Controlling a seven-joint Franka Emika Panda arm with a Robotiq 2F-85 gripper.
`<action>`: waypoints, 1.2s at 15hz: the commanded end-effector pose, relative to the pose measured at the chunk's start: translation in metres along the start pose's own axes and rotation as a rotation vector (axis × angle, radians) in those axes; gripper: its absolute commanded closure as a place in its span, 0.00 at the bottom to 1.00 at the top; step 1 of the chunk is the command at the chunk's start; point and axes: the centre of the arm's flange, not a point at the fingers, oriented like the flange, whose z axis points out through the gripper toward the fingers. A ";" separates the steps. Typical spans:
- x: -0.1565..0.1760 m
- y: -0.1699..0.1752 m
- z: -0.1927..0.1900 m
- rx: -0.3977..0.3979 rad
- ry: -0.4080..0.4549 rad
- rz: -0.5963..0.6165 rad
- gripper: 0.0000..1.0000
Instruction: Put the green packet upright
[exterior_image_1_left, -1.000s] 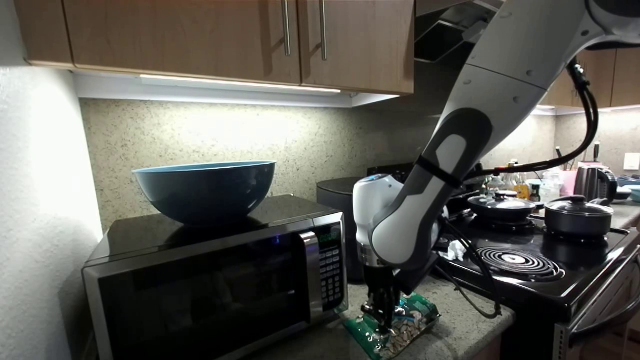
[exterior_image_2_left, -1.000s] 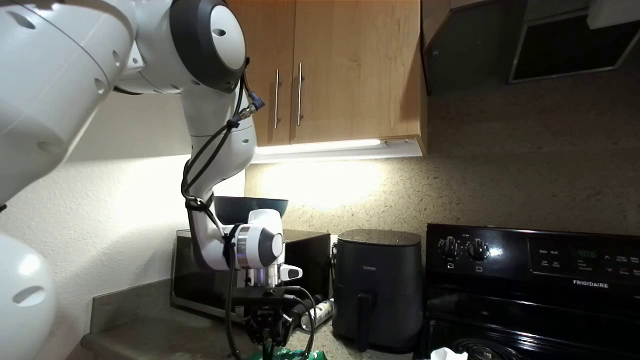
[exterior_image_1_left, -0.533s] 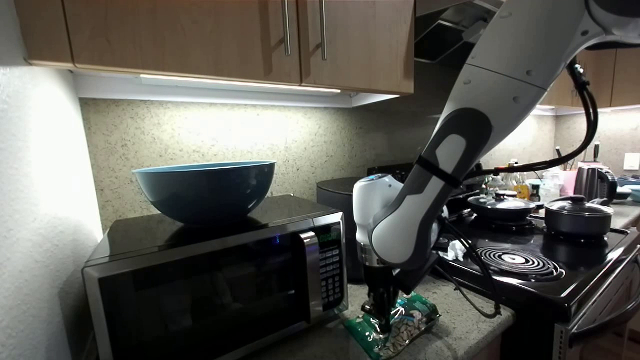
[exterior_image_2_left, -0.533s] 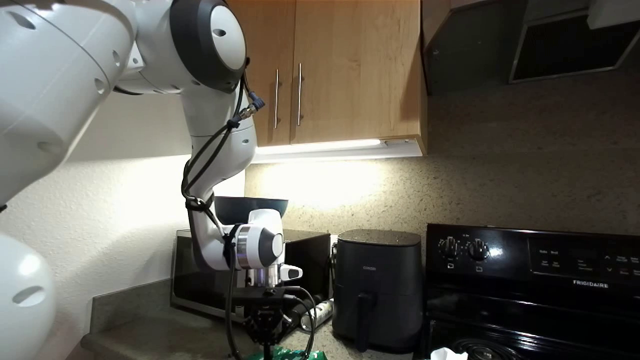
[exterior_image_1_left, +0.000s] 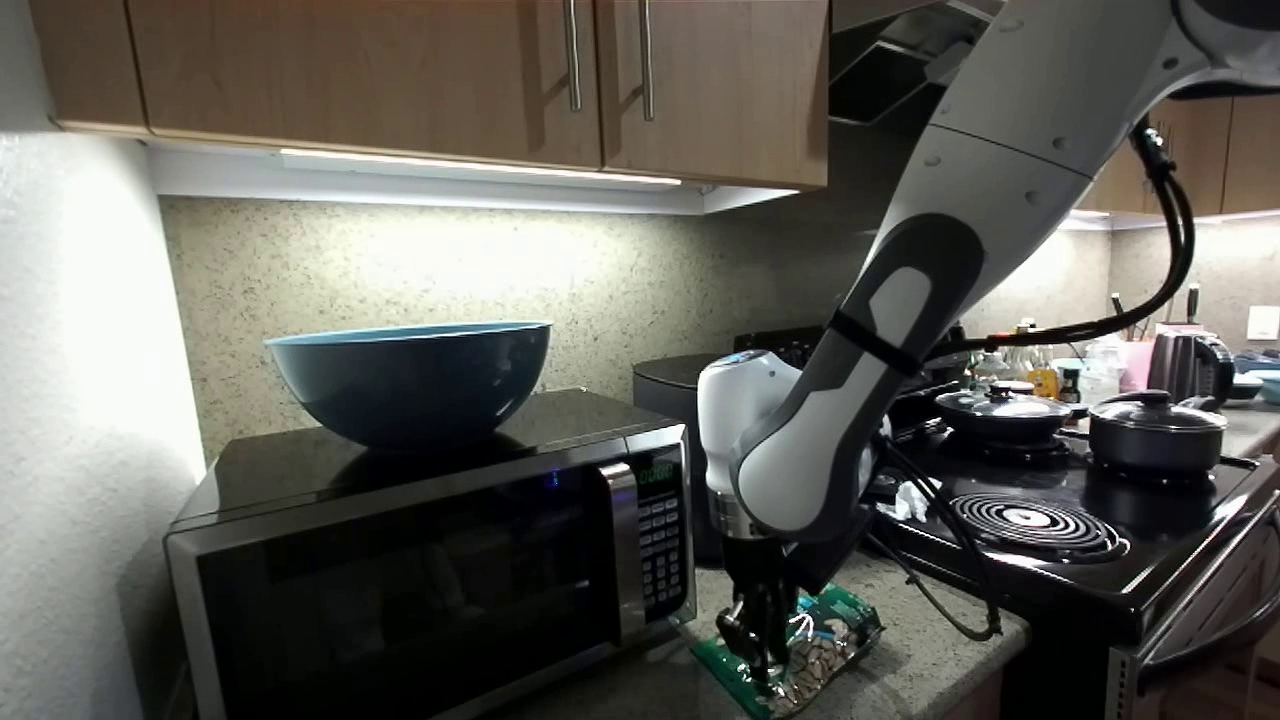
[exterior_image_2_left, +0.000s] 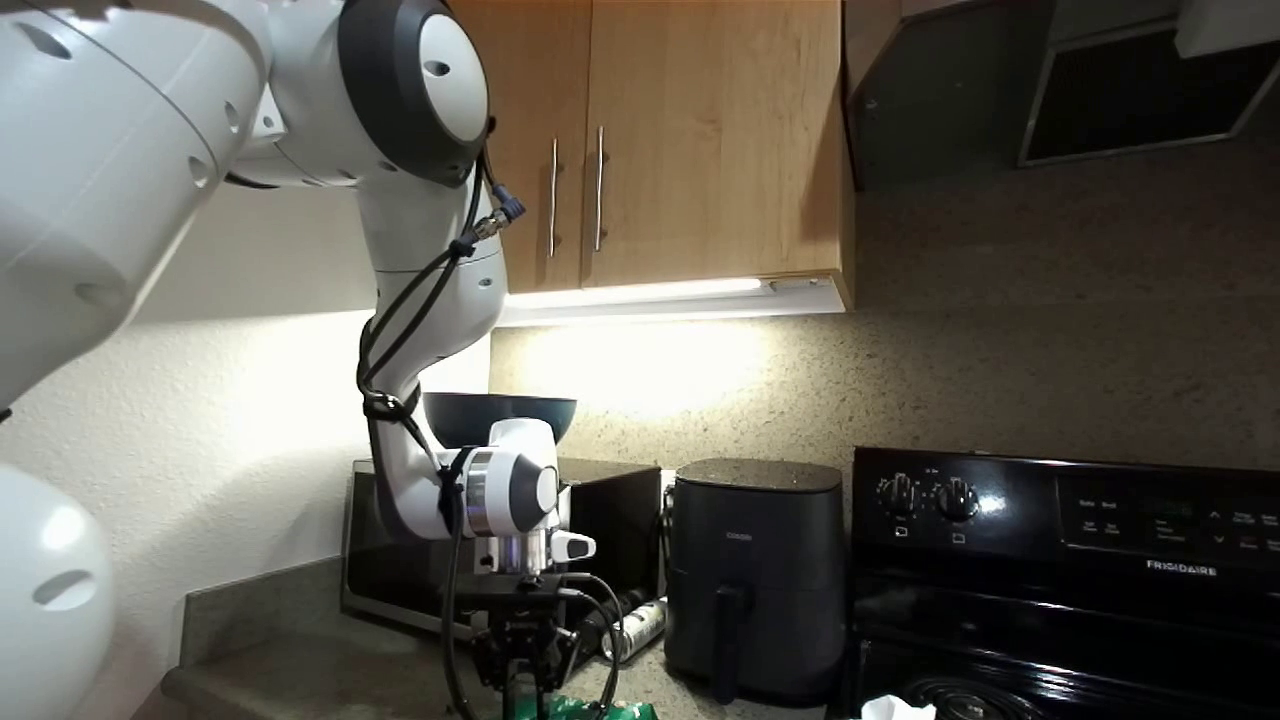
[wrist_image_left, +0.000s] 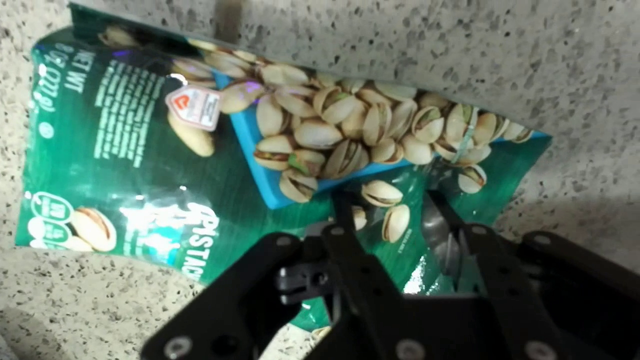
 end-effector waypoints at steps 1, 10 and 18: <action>-0.003 0.003 0.005 -0.013 -0.047 0.005 0.27; 0.000 0.039 0.014 -0.050 -0.087 0.088 0.00; 0.002 0.030 0.015 -0.060 -0.025 0.080 0.00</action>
